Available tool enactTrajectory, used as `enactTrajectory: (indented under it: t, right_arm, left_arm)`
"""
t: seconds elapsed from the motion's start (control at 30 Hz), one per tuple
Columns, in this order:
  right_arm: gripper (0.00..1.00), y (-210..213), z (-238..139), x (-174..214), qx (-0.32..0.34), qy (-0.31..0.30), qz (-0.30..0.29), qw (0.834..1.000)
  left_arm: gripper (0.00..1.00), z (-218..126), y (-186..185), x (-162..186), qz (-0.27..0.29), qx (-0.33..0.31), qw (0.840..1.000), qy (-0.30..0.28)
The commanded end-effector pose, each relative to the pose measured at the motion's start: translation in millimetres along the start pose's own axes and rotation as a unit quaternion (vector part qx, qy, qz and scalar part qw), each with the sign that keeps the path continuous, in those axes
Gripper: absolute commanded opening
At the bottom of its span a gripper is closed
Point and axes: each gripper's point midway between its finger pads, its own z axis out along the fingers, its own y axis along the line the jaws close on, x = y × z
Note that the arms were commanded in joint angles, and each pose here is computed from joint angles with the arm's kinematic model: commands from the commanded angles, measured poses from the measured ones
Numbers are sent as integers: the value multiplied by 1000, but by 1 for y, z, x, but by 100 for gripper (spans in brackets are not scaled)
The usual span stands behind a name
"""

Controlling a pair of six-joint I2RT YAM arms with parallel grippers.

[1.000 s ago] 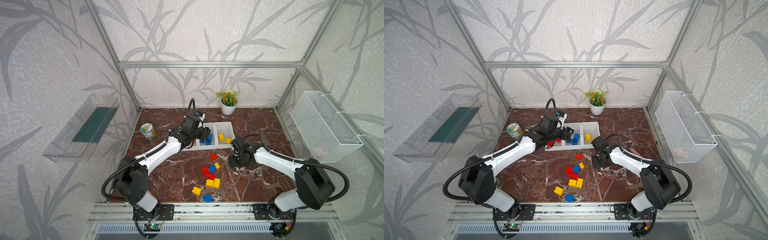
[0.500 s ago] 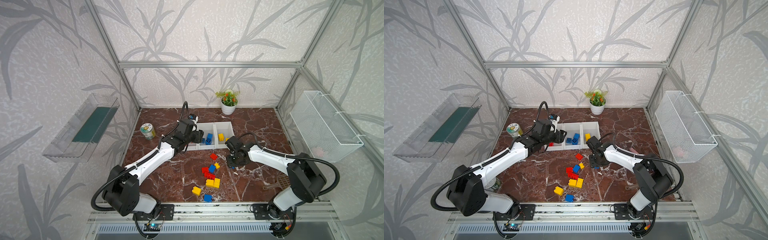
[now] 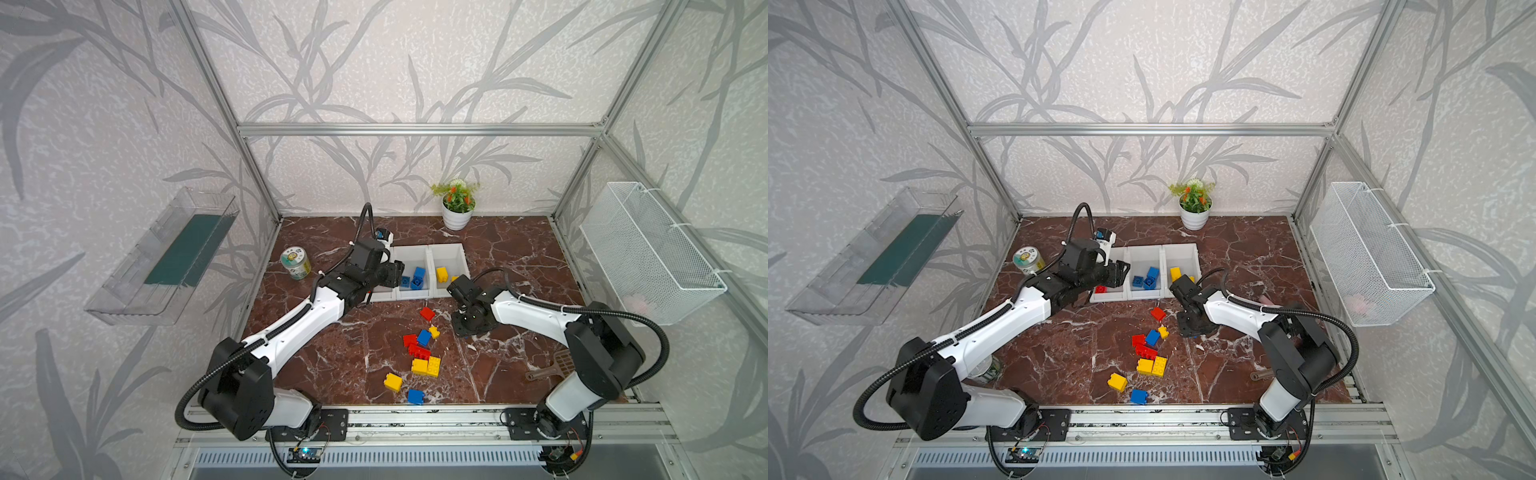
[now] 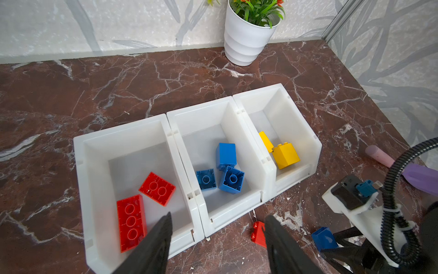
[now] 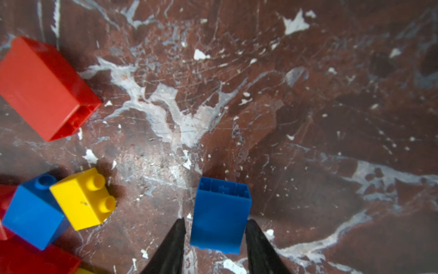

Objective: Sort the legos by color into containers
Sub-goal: 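Grasp a blue brick with the right gripper while the left gripper draws back, then carry the blue brick over the middle compartment and open the right gripper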

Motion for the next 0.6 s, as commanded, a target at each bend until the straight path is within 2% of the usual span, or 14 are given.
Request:
enactTrajectory:
  t: [0.0,0.17,0.27,0.4,0.57]
  right_arm:
    - [37,-2,7,6,9,8,1,1000]
    - [32,3,6,5,13,7,-15,1000]
    - [31,12,-9,-6,14,-5,-41,999]
    - [31,36,-51,-45,-8,-62,-80,995]
    - [31,72,-94,-110,-35,-146,-127,980]
  left_arm:
    - [65,-10,6,0,5,-10,1000,-7]
    - [64,-13,7,16,-18,-4,1000,7]
    - [64,-16,10,31,-29,-6,999,25]
    - [65,-27,21,40,-32,-26,999,12]
    - [65,-35,27,46,-33,-36,999,4]
